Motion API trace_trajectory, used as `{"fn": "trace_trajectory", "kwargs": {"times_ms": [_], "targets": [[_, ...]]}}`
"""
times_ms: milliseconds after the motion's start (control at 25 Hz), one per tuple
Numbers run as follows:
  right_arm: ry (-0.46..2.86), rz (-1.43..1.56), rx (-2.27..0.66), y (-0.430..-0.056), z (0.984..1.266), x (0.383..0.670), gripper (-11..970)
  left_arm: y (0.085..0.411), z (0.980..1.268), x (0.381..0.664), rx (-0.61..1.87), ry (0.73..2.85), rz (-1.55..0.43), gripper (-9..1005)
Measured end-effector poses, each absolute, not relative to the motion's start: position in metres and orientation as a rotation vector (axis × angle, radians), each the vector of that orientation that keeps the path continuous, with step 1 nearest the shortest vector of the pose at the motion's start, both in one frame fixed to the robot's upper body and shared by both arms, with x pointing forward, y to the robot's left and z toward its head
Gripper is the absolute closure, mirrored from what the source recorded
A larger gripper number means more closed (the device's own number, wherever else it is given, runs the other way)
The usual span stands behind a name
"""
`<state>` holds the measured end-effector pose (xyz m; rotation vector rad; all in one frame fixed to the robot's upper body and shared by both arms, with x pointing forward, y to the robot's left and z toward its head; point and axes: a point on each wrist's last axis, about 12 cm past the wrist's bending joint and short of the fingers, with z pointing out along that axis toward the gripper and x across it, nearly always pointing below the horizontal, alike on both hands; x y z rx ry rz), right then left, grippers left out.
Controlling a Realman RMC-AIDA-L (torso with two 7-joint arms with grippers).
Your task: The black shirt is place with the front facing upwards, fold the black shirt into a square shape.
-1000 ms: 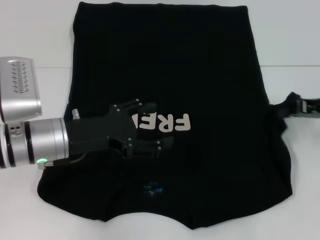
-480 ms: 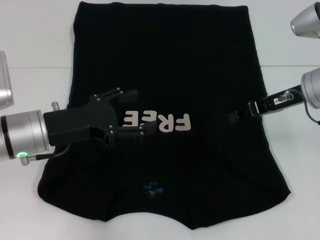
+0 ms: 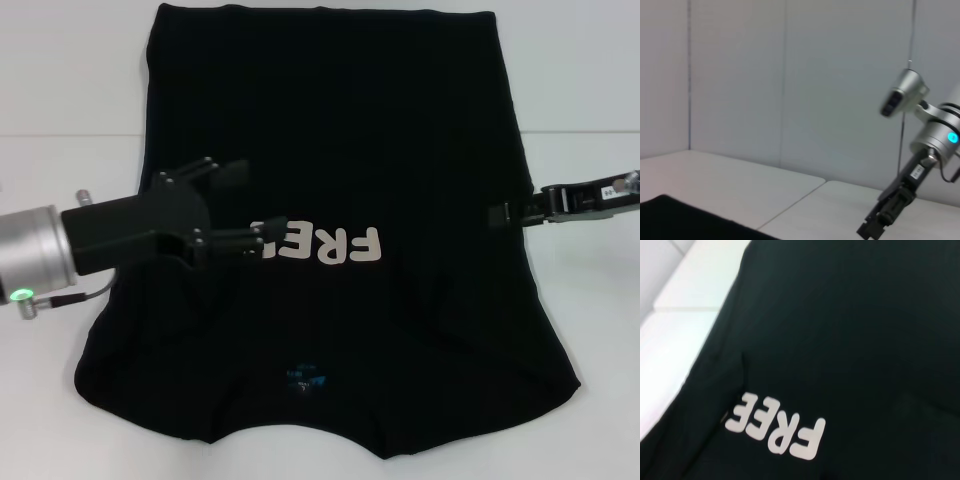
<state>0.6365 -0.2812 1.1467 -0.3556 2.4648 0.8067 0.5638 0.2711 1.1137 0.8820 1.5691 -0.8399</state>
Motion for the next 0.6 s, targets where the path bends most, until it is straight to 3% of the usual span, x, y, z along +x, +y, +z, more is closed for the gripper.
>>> {"fn": "trace_trajectory", "kwargs": {"times_ms": [200,440,520,600], "targets": [[2.287,0.969,-0.319,-0.294,1.138,0.618,391,0.302,1.119,0.557,0.81,1.647,-0.886,49],[2.017,1.097,-0.392,-0.289,1.117,0.593,153,0.34,1.114,0.537,0.714,1.781,-0.891,49],[2.005,1.108,-0.397,-0.285,1.111,0.591,29,0.352,1.113,0.53,0.676,1.846,-0.872,49],[2.004,1.107,-0.404,-0.279,1.108,0.593,29,0.362,1.109,0.523,0.652,1.908,-0.847,49]]}}
